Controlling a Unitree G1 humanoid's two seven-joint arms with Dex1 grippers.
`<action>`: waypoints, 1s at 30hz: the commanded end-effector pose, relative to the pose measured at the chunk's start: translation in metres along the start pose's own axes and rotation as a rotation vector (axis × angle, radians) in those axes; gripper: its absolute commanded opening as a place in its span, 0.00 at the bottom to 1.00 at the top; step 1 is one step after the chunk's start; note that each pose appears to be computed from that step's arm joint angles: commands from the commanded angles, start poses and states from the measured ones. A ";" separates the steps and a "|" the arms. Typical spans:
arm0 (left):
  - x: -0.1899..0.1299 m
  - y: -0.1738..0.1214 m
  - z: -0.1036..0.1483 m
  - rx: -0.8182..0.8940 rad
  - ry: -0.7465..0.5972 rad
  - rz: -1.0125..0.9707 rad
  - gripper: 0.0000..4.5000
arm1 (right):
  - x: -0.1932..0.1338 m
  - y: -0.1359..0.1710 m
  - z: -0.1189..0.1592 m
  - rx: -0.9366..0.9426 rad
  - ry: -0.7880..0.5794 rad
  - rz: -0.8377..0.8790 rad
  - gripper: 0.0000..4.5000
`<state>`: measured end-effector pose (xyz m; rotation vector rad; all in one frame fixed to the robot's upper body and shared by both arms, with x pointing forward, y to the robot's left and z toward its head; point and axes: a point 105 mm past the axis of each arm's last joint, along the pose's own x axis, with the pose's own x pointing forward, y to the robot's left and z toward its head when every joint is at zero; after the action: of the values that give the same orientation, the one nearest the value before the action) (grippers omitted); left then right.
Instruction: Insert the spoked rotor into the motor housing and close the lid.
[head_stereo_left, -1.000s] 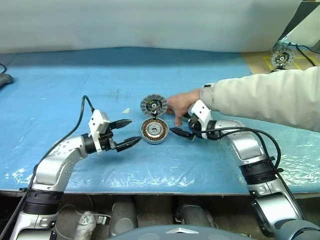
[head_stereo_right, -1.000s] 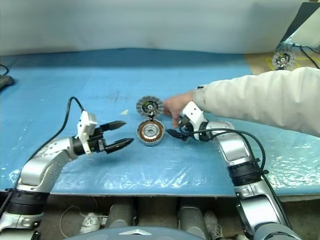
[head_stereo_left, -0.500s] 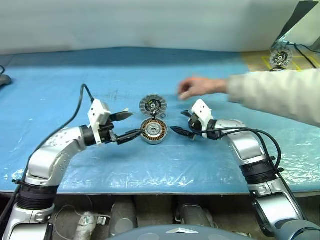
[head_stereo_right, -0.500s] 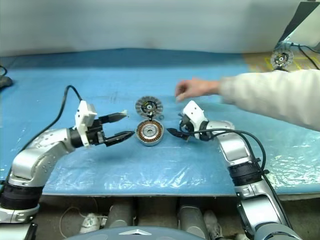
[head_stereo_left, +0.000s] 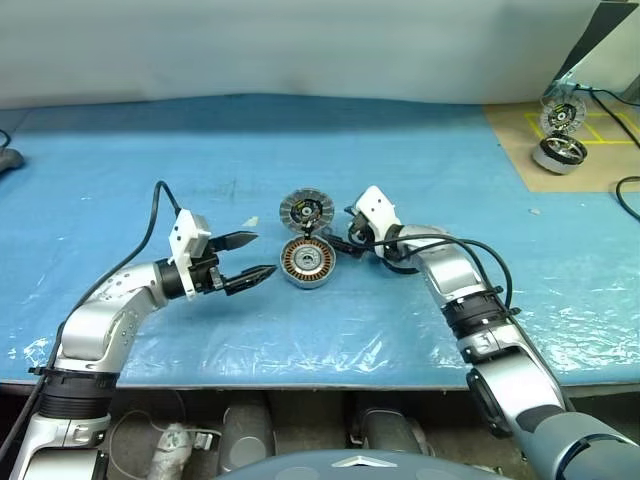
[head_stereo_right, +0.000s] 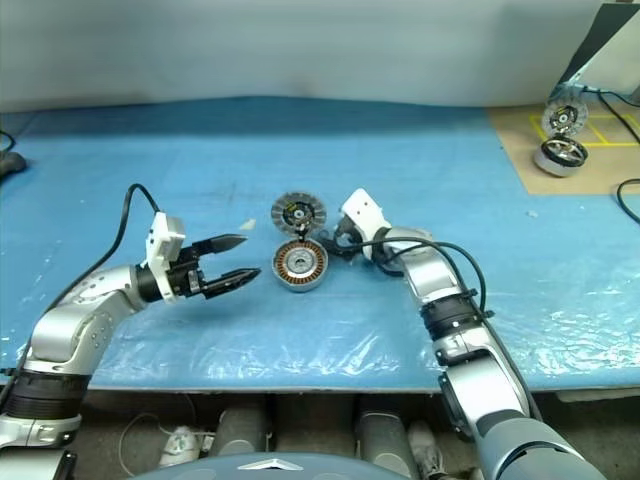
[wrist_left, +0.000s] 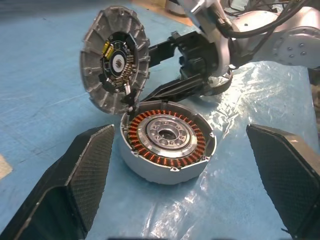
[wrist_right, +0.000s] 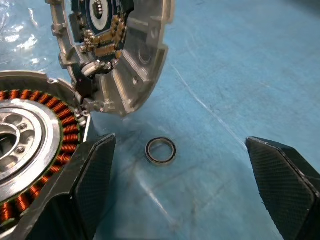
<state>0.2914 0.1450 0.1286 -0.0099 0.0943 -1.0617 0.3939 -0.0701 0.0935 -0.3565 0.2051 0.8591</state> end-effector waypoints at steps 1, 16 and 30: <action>0.007 -0.004 0.011 0.053 -0.022 -0.010 1.00 | 0.006 -0.005 0.004 -0.032 -0.014 -0.017 0.98; 0.039 -0.029 0.052 0.071 -0.048 -0.011 1.00 | 0.018 0.000 -0.019 -0.037 0.021 -0.015 0.70; 0.016 -0.030 0.092 0.075 -0.023 0.007 1.00 | 0.014 0.000 -0.005 -0.060 -0.010 -0.009 0.32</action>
<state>0.2861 0.1076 0.2081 0.0349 0.0784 -1.0465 0.4009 -0.0626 0.0740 -0.3941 0.1996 0.8609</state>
